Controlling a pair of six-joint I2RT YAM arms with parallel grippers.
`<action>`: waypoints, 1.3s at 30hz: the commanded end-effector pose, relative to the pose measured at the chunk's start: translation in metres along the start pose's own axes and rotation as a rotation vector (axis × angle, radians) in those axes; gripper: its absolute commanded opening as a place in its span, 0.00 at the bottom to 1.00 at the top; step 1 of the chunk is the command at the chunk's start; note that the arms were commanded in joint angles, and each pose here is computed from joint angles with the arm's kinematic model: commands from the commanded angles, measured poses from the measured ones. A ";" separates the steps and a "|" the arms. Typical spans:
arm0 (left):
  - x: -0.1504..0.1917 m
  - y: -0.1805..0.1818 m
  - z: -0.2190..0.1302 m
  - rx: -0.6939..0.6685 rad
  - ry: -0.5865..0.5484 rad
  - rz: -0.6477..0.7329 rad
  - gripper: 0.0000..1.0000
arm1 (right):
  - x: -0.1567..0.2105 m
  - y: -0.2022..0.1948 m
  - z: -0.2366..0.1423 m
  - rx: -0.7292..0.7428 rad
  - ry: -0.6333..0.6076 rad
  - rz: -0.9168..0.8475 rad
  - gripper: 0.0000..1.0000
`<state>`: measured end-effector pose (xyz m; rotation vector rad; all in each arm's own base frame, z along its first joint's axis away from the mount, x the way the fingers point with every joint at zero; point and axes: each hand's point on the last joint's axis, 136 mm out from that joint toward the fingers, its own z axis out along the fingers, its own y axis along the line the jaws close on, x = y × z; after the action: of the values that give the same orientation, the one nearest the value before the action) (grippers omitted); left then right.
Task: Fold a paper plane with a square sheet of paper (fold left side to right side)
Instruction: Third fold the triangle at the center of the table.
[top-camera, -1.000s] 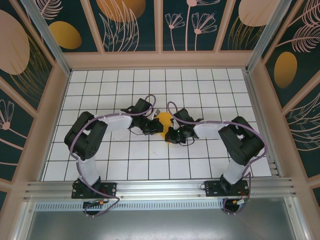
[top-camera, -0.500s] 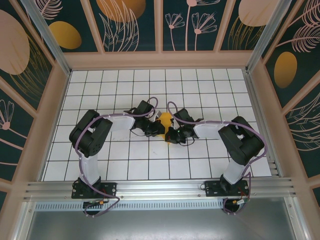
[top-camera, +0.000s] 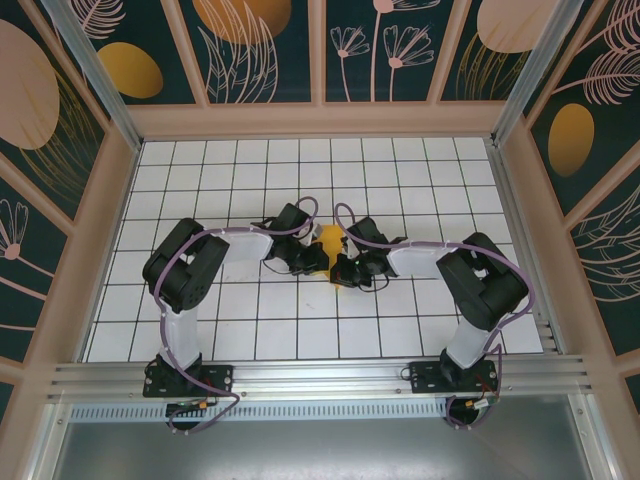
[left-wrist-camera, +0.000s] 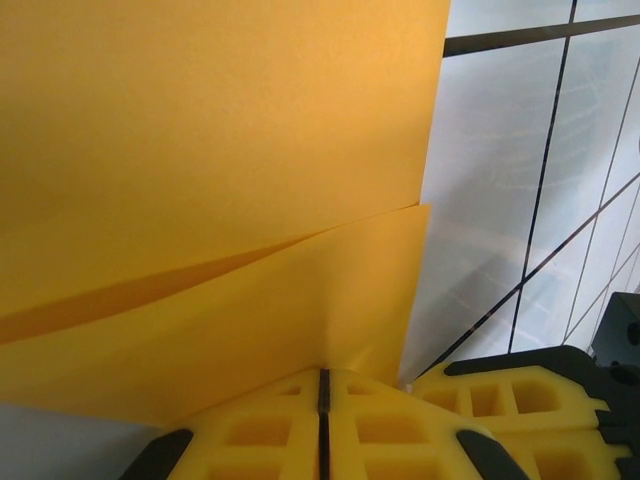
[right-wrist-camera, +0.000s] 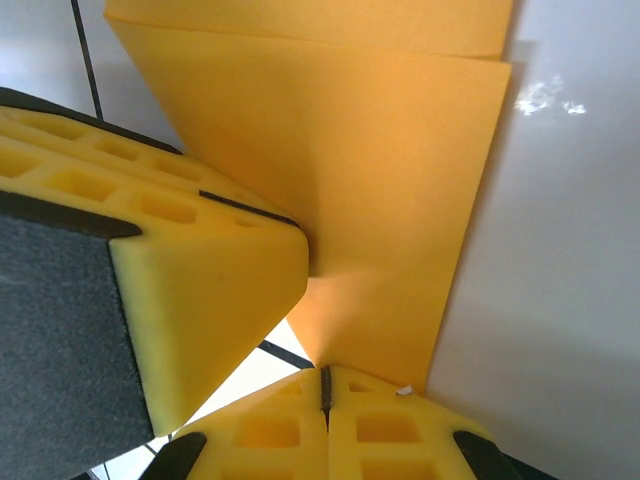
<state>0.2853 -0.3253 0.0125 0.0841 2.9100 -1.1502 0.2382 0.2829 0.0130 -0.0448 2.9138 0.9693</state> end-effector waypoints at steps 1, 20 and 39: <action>-0.005 0.043 0.007 -0.176 -0.037 -0.029 0.10 | 0.041 -0.077 0.007 0.267 0.109 0.106 0.00; -0.050 0.096 -0.028 -0.257 -0.134 -0.074 0.10 | 0.049 -0.077 0.006 0.252 0.128 0.115 0.00; -0.103 0.096 -0.067 -0.277 -0.233 -0.047 0.11 | 0.048 -0.072 0.005 0.231 0.128 0.102 0.00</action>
<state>0.3700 -0.2561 0.0133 -0.0299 2.8529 -0.9735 0.2424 0.2840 0.0135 -0.0523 2.8731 0.9847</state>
